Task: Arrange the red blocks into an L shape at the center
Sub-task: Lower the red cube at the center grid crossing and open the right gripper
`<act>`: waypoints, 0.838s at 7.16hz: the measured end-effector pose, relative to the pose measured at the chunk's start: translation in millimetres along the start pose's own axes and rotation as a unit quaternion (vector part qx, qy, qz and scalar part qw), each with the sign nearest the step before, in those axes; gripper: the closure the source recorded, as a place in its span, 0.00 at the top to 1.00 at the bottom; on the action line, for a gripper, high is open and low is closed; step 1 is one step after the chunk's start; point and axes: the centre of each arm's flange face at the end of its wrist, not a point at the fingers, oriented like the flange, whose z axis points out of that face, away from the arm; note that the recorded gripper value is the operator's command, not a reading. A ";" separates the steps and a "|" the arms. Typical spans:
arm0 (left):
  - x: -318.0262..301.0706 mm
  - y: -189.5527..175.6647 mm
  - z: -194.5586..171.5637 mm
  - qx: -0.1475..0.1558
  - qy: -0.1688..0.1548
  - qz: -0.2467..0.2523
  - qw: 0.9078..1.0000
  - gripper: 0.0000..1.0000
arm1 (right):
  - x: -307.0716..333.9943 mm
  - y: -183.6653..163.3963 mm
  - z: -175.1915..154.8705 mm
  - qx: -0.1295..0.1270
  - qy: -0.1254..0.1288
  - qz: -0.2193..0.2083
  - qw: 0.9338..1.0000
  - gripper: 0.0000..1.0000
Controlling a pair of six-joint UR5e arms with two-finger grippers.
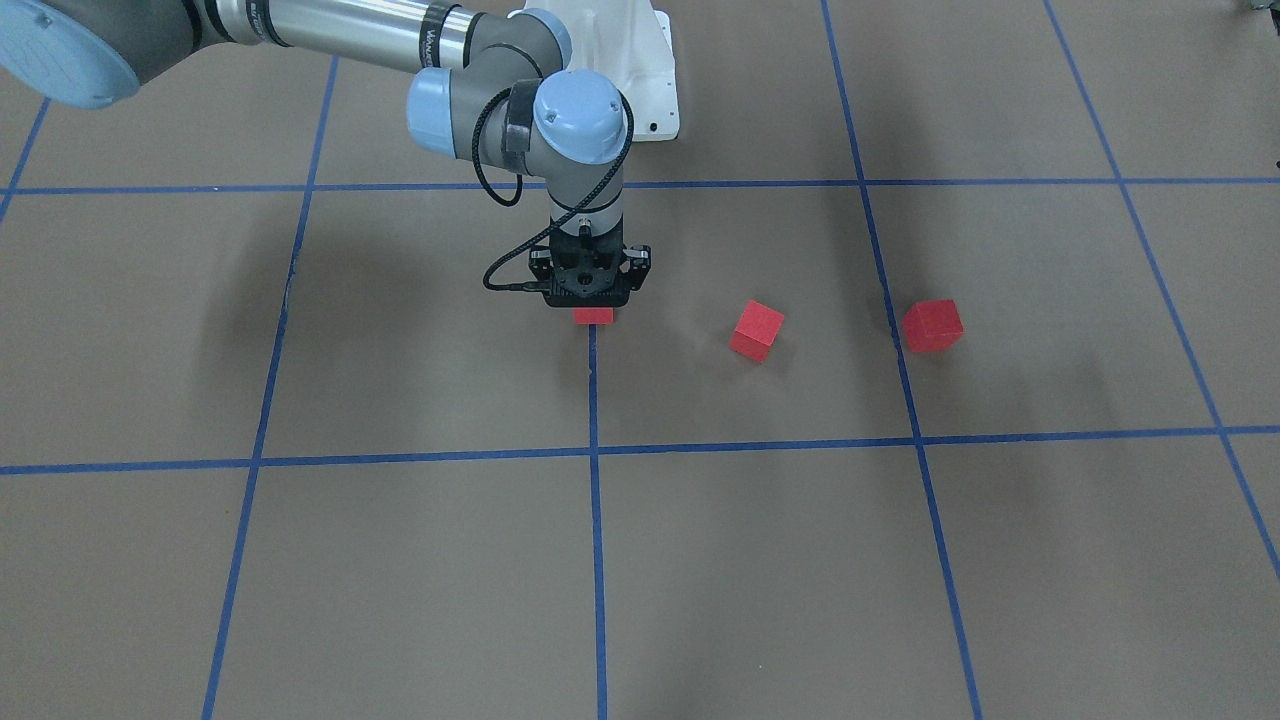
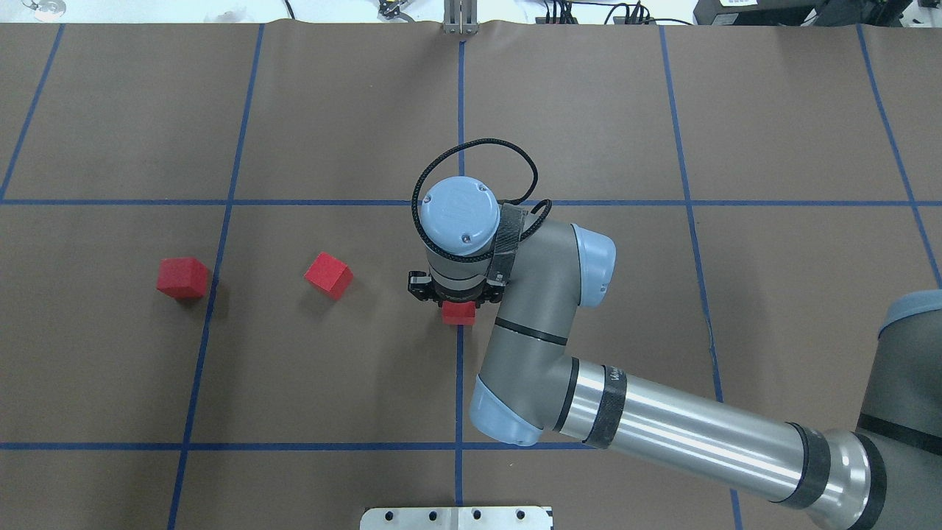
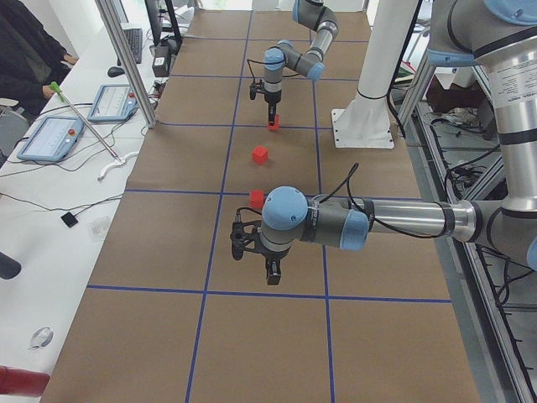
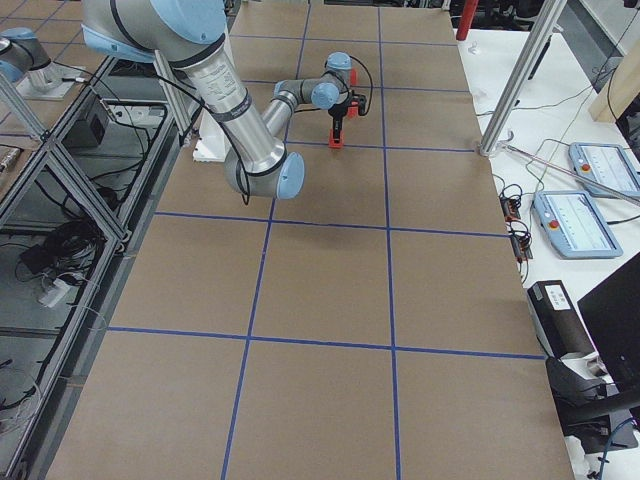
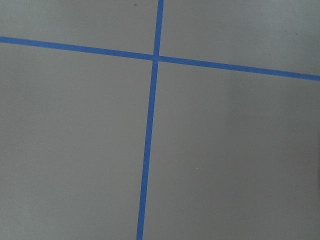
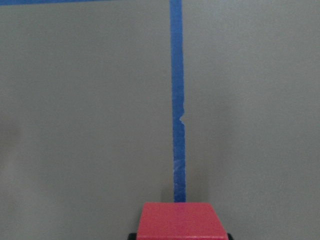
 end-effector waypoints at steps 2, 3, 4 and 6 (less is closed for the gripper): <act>0.0 0.0 0.0 0.000 0.000 0.000 1.000 1.00 | -0.8 1.7 2.3 -0.001 0.001 -0.001 1.000 0.87; 0.2 0.0 -0.1 0.000 0.000 0.000 1.000 1.00 | -1.2 2.6 2.8 -0.001 0.001 -0.002 1.000 0.99; 0.3 0.0 -0.4 0.000 0.000 0.000 1.000 1.00 | -1.6 3.5 3.3 -0.002 0.001 -0.003 1.000 0.99; 1.2 -0.4 -1.1 0.001 0.000 0.001 1.000 1.00 | -1.1 4.8 4.6 -0.002 0.001 -0.009 1.000 0.99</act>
